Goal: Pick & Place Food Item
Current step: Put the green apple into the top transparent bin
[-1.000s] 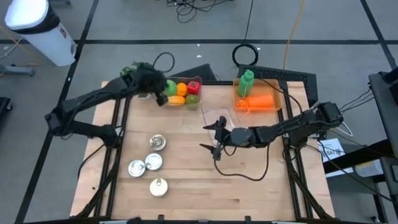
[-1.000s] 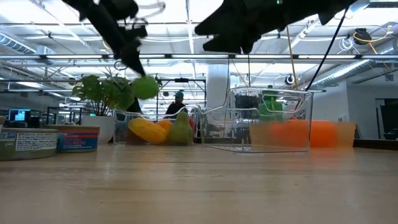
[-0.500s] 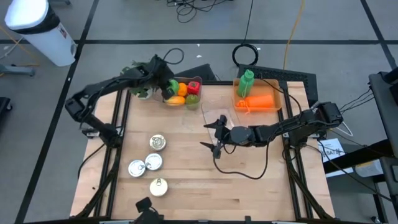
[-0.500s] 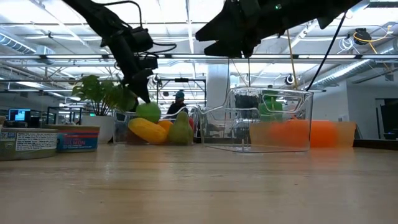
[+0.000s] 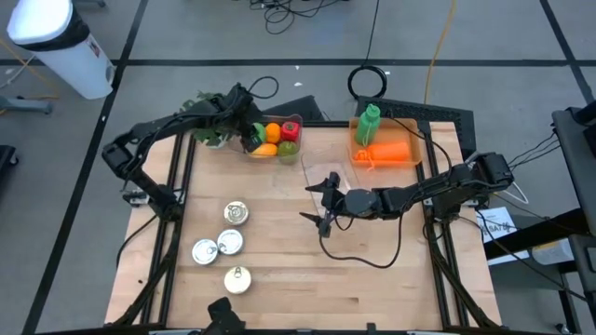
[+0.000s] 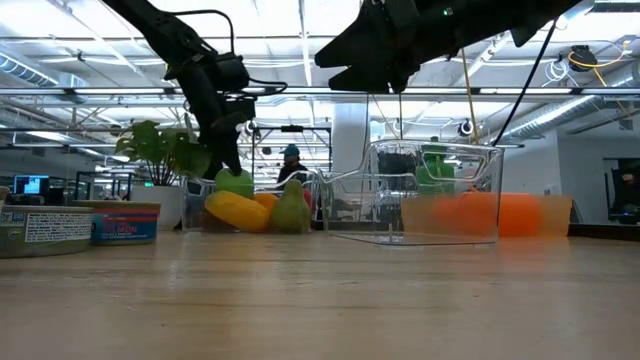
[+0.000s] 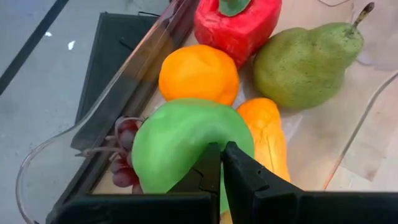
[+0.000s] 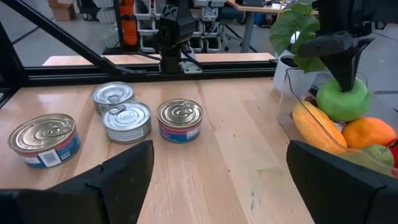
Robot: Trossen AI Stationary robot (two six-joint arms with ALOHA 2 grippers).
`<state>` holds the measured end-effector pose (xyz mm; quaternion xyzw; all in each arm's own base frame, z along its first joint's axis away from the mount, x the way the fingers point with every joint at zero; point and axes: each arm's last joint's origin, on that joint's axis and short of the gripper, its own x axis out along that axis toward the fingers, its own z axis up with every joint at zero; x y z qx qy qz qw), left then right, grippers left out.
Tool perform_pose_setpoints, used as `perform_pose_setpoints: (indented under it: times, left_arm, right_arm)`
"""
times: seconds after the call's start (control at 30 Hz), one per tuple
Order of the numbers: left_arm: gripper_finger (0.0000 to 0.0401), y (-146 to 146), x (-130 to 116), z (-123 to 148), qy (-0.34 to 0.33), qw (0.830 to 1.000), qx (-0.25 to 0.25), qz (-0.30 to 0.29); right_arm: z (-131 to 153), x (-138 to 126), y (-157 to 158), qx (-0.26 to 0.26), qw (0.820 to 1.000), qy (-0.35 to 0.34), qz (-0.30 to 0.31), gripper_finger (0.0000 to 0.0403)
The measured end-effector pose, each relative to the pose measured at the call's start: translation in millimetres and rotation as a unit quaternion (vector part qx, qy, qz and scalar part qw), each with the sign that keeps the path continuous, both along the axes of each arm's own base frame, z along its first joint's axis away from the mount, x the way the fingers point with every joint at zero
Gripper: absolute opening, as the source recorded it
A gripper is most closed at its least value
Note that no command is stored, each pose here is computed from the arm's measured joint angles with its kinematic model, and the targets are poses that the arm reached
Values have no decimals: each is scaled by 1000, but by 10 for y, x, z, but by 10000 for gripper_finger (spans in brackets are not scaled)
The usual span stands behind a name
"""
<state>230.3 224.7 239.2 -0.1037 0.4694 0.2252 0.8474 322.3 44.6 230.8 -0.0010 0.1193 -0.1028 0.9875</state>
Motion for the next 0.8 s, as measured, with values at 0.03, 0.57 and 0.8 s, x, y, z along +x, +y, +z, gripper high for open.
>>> perform_pose_setpoints:
  times: [0.03,0.57,0.8]
  left_arm:
    - [7,0,0,0,0,1000,0,0]
    - [12,81,26,45,-1,997,62,47]
    - [38,88,34,52,-13,996,57,64]
  right_arm:
    - [1,0,1,0,1000,0,0,345]
    - [0,0,1,0,1000,0,0,345]
    - [-1,0,0,0,1000,0,0,345]
